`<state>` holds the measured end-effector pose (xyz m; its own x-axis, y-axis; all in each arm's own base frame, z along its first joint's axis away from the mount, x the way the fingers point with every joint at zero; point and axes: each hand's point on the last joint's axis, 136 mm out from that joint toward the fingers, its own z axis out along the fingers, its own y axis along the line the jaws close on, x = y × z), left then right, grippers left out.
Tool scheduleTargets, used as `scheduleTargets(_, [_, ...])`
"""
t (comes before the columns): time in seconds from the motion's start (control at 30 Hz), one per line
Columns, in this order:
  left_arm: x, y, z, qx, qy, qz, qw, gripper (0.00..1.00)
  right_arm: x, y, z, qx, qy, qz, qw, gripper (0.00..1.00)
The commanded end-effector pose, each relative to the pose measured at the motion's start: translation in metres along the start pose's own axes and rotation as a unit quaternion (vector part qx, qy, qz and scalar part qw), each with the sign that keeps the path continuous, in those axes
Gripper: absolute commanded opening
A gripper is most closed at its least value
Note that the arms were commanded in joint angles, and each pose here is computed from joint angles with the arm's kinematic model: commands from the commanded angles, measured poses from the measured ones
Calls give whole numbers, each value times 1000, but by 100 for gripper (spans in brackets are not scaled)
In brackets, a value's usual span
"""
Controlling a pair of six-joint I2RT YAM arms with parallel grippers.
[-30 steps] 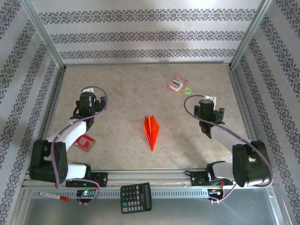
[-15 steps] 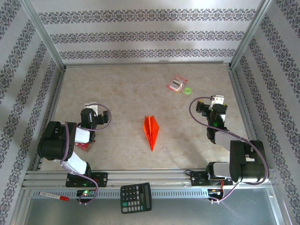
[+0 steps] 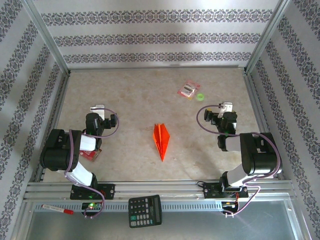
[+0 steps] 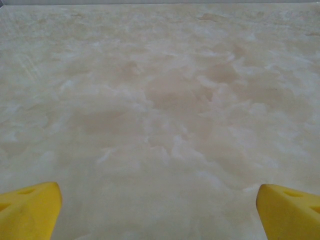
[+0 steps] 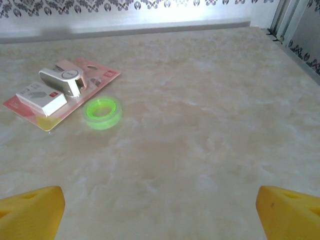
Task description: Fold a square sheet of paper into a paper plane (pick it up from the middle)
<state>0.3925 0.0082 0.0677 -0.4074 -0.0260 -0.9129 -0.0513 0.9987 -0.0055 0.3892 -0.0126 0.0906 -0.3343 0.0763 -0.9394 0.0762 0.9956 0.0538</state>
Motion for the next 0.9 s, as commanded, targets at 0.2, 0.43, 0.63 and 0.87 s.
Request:
scheduleTargets(0.2, [-21, 0, 0, 6, -36, 9, 999, 100, -17, 12, 2, -10, -24, -23, 999, 98])
scheduleTargets(0.43, [-21, 0, 0, 6, -36, 9, 999, 100, -17, 12, 2, -10, -24, -23, 999, 98])
scheduleTargets(0.63, [-21, 0, 0, 6, -37, 9, 999, 100, -17, 12, 2, -10, -23, -23, 999, 98])
scheduleTargets(0.87, [-21, 0, 0, 6, -36, 9, 999, 100, -16, 19, 1, -20, -25, -38, 999, 98])
